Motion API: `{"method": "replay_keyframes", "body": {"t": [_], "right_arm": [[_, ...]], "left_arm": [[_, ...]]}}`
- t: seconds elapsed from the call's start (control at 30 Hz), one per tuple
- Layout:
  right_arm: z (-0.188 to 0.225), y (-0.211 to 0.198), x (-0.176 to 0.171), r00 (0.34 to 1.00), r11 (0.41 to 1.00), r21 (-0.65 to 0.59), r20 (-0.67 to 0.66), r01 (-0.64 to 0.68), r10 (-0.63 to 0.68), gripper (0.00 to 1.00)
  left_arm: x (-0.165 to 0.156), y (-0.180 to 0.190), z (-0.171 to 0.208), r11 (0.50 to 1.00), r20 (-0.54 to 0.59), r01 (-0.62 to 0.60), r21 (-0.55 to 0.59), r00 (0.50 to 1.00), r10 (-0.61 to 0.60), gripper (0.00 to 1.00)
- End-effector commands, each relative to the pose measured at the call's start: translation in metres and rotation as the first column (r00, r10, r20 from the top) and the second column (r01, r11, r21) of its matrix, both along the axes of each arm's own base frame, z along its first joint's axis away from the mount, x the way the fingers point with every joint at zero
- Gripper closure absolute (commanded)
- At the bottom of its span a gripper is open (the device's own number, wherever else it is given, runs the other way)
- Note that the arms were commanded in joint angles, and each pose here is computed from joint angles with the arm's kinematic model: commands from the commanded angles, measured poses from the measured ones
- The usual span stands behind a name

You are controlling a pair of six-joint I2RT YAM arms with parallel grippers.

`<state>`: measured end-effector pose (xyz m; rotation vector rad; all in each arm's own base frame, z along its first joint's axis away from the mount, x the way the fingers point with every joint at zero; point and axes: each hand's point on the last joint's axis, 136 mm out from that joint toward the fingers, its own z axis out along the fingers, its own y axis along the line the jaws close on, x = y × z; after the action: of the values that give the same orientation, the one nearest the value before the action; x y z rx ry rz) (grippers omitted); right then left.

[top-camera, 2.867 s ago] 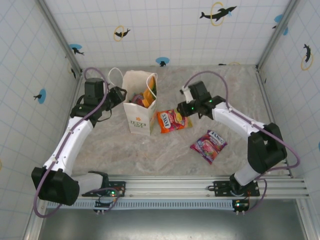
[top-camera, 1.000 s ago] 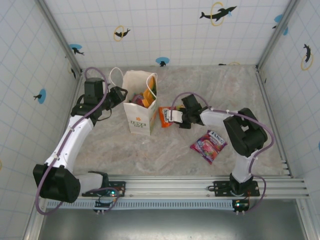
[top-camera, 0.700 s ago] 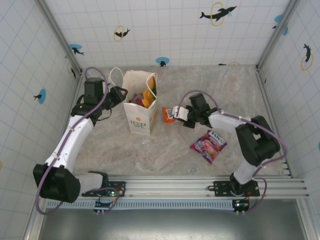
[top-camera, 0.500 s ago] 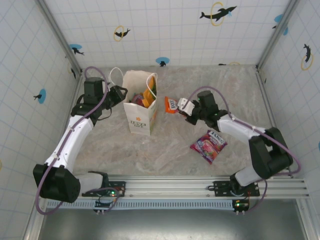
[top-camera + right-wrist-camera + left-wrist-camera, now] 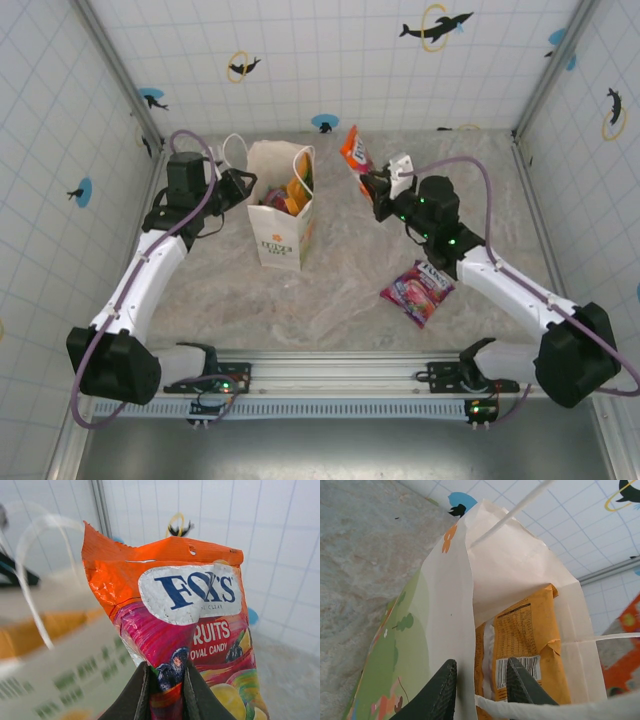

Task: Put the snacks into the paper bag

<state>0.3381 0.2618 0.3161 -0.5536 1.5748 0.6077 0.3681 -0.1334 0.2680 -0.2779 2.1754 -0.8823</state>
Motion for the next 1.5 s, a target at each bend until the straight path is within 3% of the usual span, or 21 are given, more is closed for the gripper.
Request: {"method": "replay_keyframes", "body": {"t": [0.0, 0.23, 0.4, 0.53, 0.77, 1.23, 1.3, 1.33, 1.47], "right_arm": [[0.098, 0.012, -0.02, 0.989, 0.965, 0.262, 0.148, -0.02, -0.02, 1.0], [0.168, 0.058, -0.06, 0.952, 0.891, 0.414, 0.3, -0.187, 0.061, 1.0], [0.186, 0.099, -0.068, 0.936, 0.829, 0.475, 0.317, -0.295, 0.152, 1.0], [0.172, 0.13, -0.055, 0.942, 0.817, 0.489, 0.278, -0.306, 0.186, 1.0], [0.129, 0.167, -0.019, 0.962, 0.861, 0.444, 0.217, -0.249, 0.166, 1.0], [0.079, 0.203, 0.019, 0.975, 0.873, 0.435, 0.125, -0.221, 0.184, 1.0], [0.074, 0.207, 0.021, 0.972, 0.876, 0.42, 0.116, -0.236, 0.206, 0.74], [0.072, 0.209, 0.021, 0.969, 0.877, 0.414, 0.11, -0.245, 0.219, 0.65], [0.072, 0.211, 0.018, 0.963, 0.876, 0.401, 0.108, -0.269, 0.246, 0.48]], "left_arm": [[0.003, 0.001, 0.011, 1.0, 0.036, 0.002, -0.012, 0.999, -0.002, 0.7], [0.002, 0.006, 0.007, 1.0, 0.029, -0.021, 0.011, 0.999, 0.02, 0.7], [0.002, 0.009, 0.006, 0.999, 0.024, -0.03, 0.027, 0.999, 0.029, 0.7], [0.002, 0.014, 0.008, 0.997, 0.03, -0.054, 0.057, 0.998, 0.053, 0.69], [0.003, 0.021, 0.008, 0.993, 0.028, -0.079, 0.091, 0.997, 0.077, 0.7], [0.006, 0.028, 0.015, 0.986, 0.048, -0.113, 0.119, 0.993, 0.108, 0.69], [0.006, 0.029, 0.016, 0.986, 0.049, -0.116, 0.122, 0.993, 0.111, 0.69], [0.006, 0.029, 0.017, 0.985, 0.05, -0.118, 0.123, 0.992, 0.113, 0.69], [0.005, 0.031, 0.017, 0.983, 0.052, -0.127, 0.131, 0.991, 0.121, 0.69]]}}
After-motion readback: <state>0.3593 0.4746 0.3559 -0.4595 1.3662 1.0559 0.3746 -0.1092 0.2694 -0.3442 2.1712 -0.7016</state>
